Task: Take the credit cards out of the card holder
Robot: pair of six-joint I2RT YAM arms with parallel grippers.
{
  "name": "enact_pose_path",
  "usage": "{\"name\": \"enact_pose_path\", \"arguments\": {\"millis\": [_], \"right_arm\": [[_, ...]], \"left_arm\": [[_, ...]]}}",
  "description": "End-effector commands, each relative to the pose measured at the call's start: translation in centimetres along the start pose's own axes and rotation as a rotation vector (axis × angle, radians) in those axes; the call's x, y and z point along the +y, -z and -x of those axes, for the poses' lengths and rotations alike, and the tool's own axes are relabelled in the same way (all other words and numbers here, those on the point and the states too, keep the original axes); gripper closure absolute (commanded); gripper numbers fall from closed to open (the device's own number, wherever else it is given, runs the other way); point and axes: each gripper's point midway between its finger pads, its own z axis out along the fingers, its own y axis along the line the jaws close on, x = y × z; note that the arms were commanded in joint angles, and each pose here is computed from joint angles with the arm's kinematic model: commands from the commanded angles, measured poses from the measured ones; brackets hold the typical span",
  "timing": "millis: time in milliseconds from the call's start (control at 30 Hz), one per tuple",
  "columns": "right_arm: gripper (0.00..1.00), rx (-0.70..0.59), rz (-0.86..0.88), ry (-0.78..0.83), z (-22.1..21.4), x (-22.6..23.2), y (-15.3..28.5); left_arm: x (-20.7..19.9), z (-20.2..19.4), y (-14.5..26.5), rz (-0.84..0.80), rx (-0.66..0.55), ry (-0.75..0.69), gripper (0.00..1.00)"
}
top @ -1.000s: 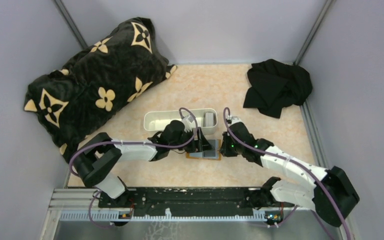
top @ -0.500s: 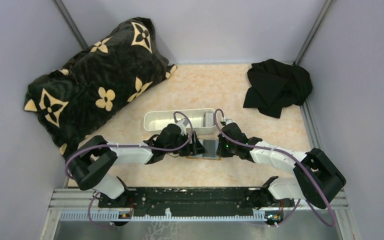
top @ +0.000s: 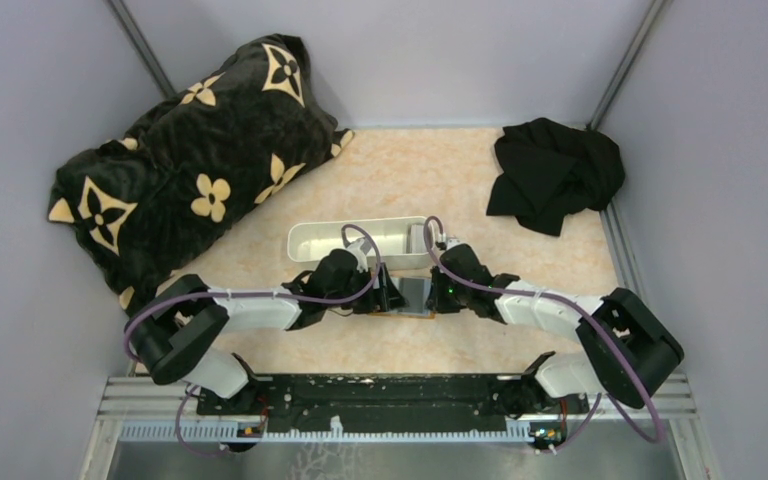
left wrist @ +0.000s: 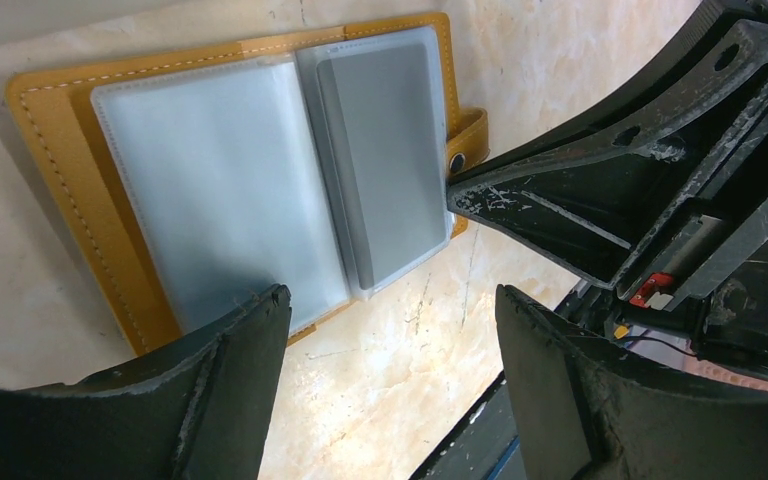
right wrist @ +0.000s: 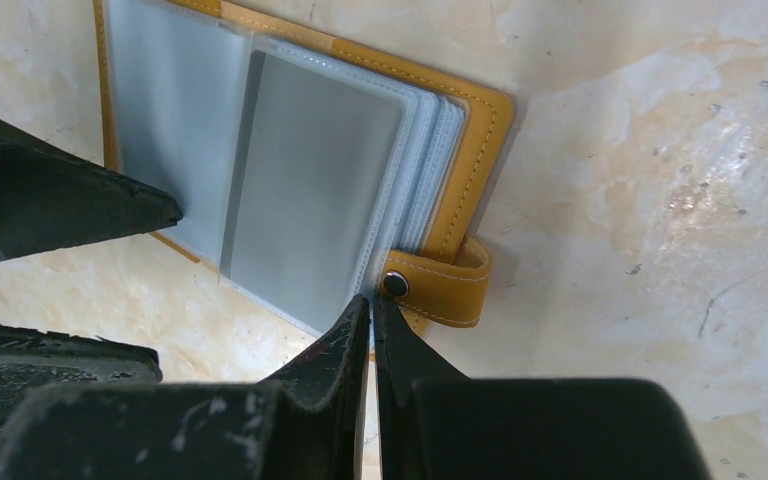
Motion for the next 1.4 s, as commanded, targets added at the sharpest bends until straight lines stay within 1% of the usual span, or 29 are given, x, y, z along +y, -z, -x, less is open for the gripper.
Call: {"name": "enact_pose_path", "arguments": {"millis": [0,500,1100,1367], "right_arm": [[0.94,-0.038,0.068,0.016,1.9,1.9,-0.2],[0.94,-0.051,0.163,0.014,3.5,4.5,-0.1],[0.94,-0.053,0.217,0.036,4.5,6.4,0.5],[0.94,-0.054,0.224,0.058,4.8,7.5,0.7]], "left_arm": [[0.5,-0.4,-0.2,-0.006,0.010,-0.003,0.19],[1.1,-1.4,-0.4,-0.015,0.041,0.013,0.19],[1.6,-1.5,-0.2,-0.014,0.040,0.015,0.19],[0.9,-1.1,0.0,-0.037,0.032,0.010,0.19]]}}
